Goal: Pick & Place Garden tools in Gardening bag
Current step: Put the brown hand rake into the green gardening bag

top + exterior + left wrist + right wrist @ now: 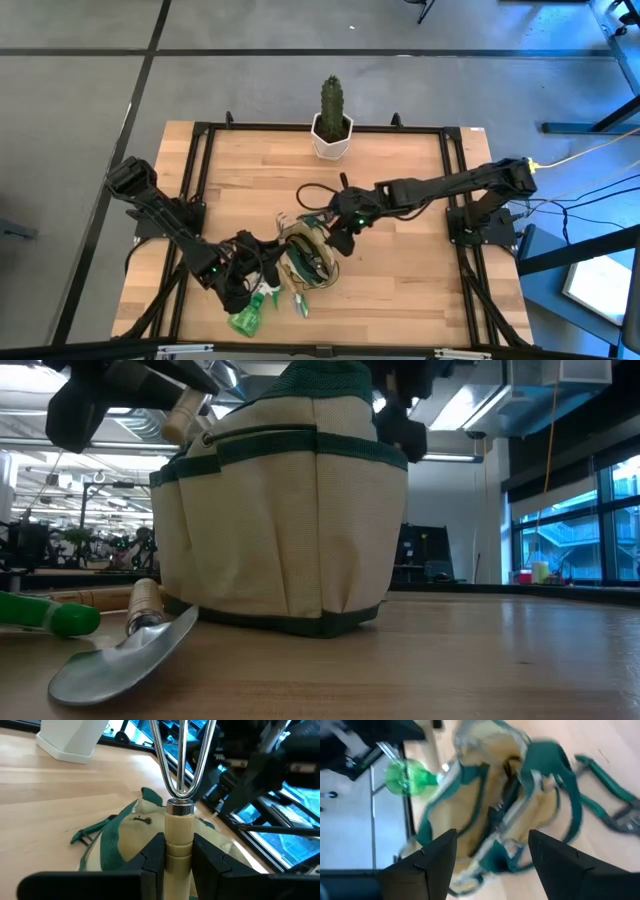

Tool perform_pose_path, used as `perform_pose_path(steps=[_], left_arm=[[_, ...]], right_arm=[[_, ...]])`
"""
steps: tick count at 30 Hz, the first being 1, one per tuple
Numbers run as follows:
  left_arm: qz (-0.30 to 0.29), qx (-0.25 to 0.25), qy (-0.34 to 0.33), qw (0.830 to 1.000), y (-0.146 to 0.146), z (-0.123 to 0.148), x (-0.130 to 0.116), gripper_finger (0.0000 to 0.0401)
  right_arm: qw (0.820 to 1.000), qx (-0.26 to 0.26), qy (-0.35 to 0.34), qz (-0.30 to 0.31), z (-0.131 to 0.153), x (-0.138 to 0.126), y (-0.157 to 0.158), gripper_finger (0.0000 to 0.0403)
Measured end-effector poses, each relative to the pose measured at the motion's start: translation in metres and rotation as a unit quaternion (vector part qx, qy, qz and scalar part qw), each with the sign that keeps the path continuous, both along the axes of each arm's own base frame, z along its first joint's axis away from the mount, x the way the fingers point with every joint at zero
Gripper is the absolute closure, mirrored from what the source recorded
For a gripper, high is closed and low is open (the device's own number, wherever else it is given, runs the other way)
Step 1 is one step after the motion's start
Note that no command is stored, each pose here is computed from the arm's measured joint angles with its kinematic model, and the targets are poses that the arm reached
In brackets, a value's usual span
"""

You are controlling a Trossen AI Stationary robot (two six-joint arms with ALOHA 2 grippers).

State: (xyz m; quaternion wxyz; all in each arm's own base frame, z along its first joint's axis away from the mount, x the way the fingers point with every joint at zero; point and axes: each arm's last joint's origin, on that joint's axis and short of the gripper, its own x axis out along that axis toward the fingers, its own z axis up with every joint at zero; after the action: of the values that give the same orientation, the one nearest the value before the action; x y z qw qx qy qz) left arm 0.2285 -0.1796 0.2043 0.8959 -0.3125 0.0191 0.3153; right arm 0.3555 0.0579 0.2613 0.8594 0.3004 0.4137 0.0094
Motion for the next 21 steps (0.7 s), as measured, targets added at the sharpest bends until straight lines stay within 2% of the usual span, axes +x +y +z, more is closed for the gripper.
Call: perform_pose_path(steps=[10, 15, 21], left_arm=[[0.006, -0.004, 0.004, 1.0, 0.002, -0.003, -0.003, 0.0339], [0.011, -0.002, 0.002, 1.0, 0.003, -0.002, -0.002, 0.0339], [0.025, 0.013, 0.012, 1.0, 0.012, -0.002, 0.005, 0.0339]], right_arm=[[1.0, -0.016, 0.019, -0.001, -0.014, 0.016, 0.0, 0.0154], [0.999, -0.036, 0.025, -0.018, -0.017, 0.017, -0.002, 0.0154], [0.999, -0.03, 0.028, -0.027, -0.017, 0.017, -0.005, 0.0159]])
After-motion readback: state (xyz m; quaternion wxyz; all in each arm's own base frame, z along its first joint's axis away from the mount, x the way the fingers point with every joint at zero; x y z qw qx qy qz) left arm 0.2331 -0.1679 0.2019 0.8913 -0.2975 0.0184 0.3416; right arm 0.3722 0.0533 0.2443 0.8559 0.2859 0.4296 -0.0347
